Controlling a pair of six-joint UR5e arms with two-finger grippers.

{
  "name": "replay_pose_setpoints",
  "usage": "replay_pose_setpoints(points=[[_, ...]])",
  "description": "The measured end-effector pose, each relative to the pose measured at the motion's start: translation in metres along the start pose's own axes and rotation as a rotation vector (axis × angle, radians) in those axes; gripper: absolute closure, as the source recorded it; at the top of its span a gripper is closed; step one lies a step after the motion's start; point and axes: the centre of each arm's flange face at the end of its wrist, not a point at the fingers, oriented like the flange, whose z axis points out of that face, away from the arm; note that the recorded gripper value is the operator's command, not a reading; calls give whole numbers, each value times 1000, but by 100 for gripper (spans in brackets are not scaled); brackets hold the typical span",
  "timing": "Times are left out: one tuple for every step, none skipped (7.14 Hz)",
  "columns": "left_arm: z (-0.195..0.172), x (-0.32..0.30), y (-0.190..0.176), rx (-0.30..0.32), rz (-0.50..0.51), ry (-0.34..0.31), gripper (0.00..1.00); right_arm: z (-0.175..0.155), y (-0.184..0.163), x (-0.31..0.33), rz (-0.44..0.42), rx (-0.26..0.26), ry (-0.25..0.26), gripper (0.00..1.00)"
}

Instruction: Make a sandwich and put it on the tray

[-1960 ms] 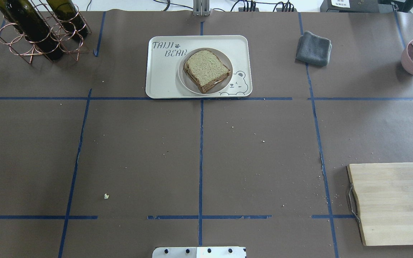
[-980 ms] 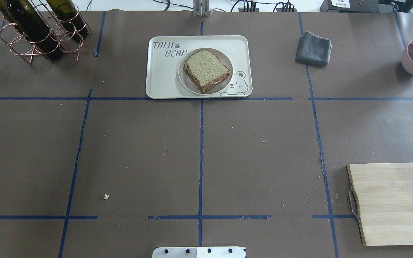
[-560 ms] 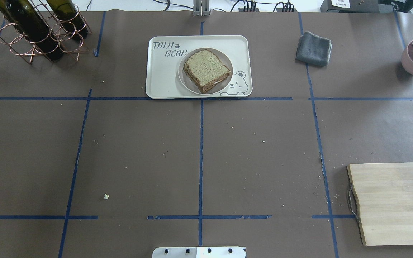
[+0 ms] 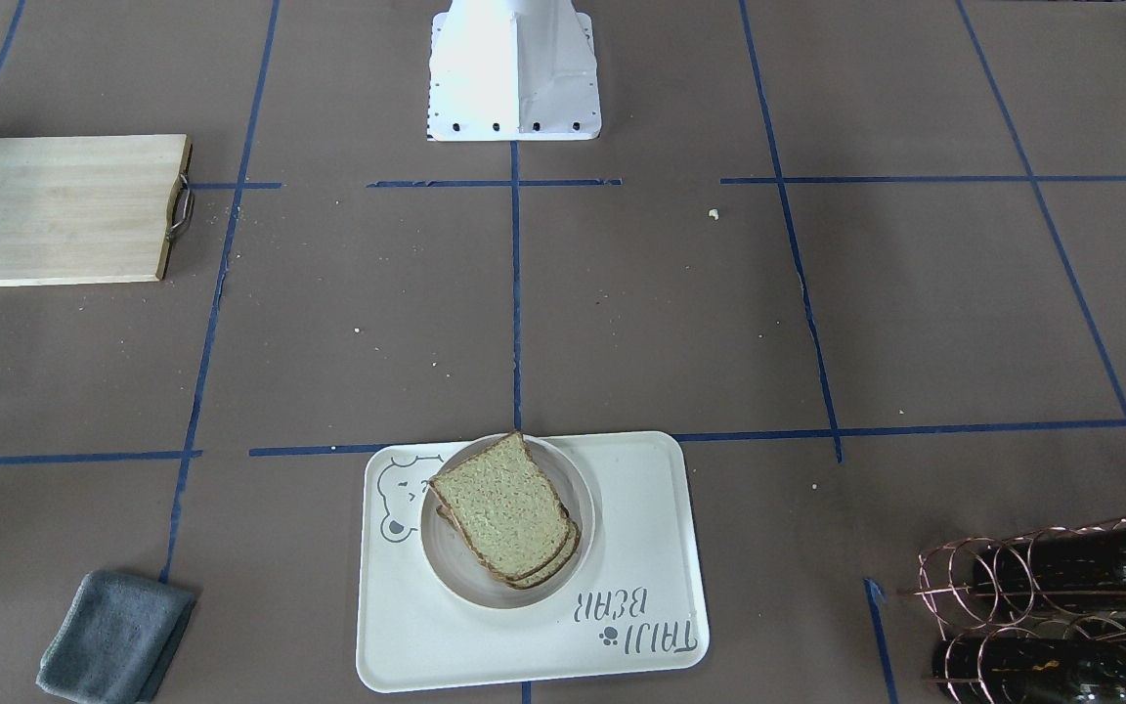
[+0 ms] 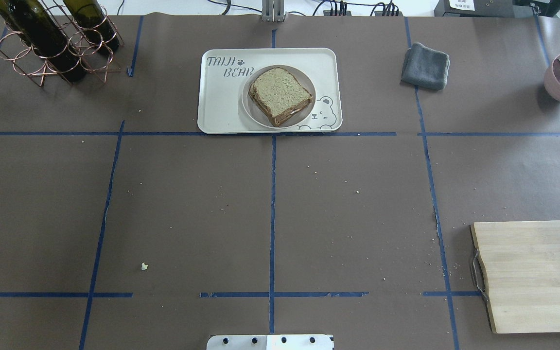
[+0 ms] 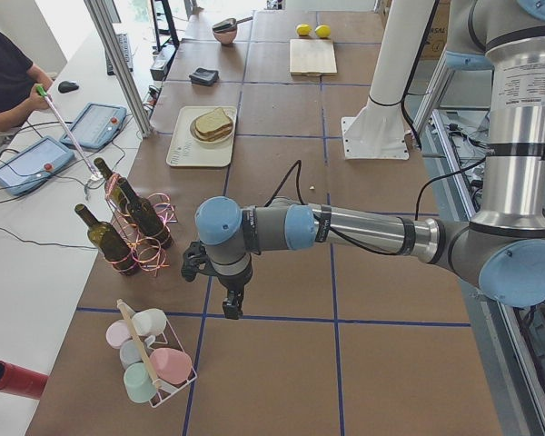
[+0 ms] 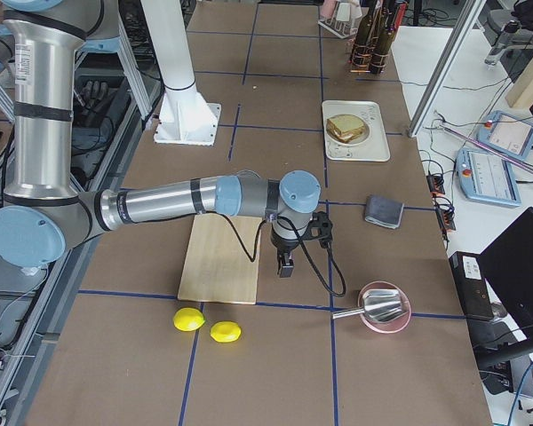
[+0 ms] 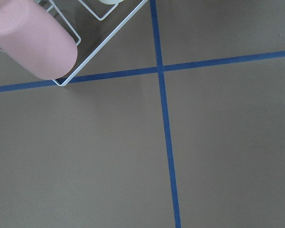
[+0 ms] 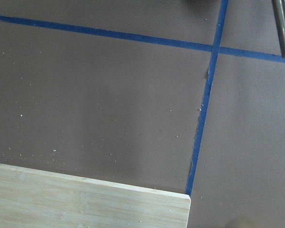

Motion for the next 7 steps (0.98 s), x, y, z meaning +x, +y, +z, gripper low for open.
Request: replay_pose_setpoints(points=[[1, 0, 2, -4, -4, -1, 0, 4, 4, 4, 11, -9, -3, 0], [2, -1, 3, -7, -8, 0, 0, 8, 10, 7, 10, -5, -1, 0], [2, -1, 3, -8, -10, 0, 0, 10, 13, 9, -10, 23, 6, 0], [3, -1, 3, -8, -11, 1, 0, 8, 14, 8, -25, 54, 11, 0], [3, -1, 3, -8, -11, 1, 0, 6, 14, 5, -26, 72, 13, 0], [3, -1, 3, -8, -12, 2, 0, 5, 15, 4, -24, 78, 13, 0], [3, -2, 3, -8, -11, 2, 0, 5, 15, 4, -22, 80, 12, 0]])
